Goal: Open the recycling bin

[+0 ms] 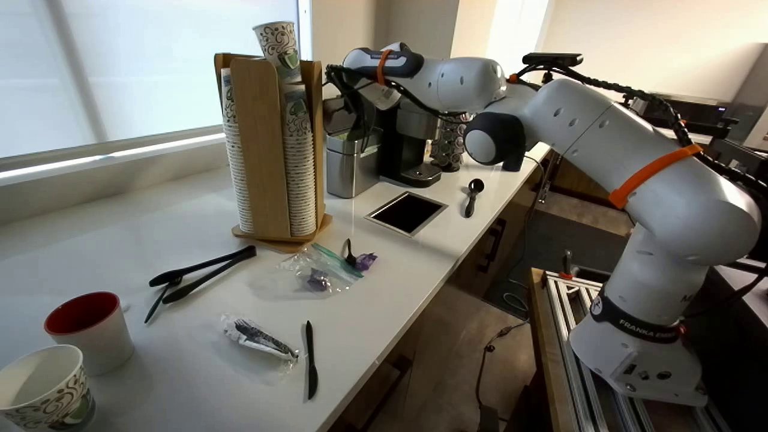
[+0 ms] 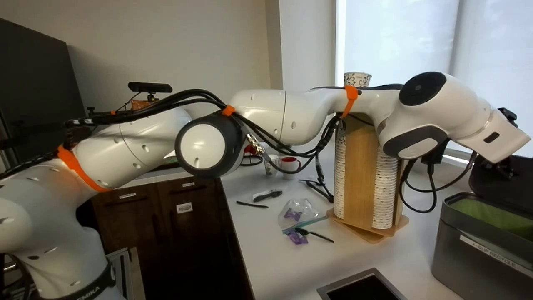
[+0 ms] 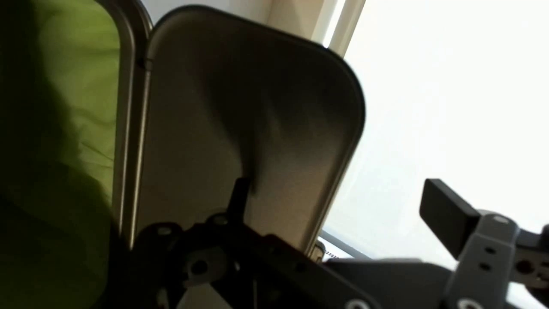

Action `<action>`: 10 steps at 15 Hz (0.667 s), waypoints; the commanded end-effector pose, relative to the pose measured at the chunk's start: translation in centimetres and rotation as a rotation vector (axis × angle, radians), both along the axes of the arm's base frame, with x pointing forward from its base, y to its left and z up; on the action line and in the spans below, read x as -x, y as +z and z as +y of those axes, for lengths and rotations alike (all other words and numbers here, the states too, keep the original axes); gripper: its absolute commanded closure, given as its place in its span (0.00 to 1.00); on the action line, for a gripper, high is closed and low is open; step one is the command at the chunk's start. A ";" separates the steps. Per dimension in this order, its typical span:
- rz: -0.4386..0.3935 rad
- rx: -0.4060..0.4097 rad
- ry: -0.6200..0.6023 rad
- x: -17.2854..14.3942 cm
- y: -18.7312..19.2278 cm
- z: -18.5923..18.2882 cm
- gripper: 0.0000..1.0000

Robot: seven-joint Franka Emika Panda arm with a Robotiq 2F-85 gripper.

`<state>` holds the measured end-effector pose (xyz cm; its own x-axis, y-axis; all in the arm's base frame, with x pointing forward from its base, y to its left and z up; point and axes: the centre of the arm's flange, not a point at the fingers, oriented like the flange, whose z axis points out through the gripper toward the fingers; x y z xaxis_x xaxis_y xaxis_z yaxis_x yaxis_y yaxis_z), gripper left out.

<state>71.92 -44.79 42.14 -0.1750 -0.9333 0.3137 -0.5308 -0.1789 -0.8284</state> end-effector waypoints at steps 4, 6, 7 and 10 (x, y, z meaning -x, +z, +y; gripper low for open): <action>0.016 -0.009 -0.082 2.0 1.7 -2.4 0.00; -0.032 -0.001 -0.048 5.2 3.0 -2.5 0.00; -0.011 0.006 -0.039 6.4 3.6 -2.7 0.00; 0.079 0.052 0.047 11.1 4.9 -3.5 0.00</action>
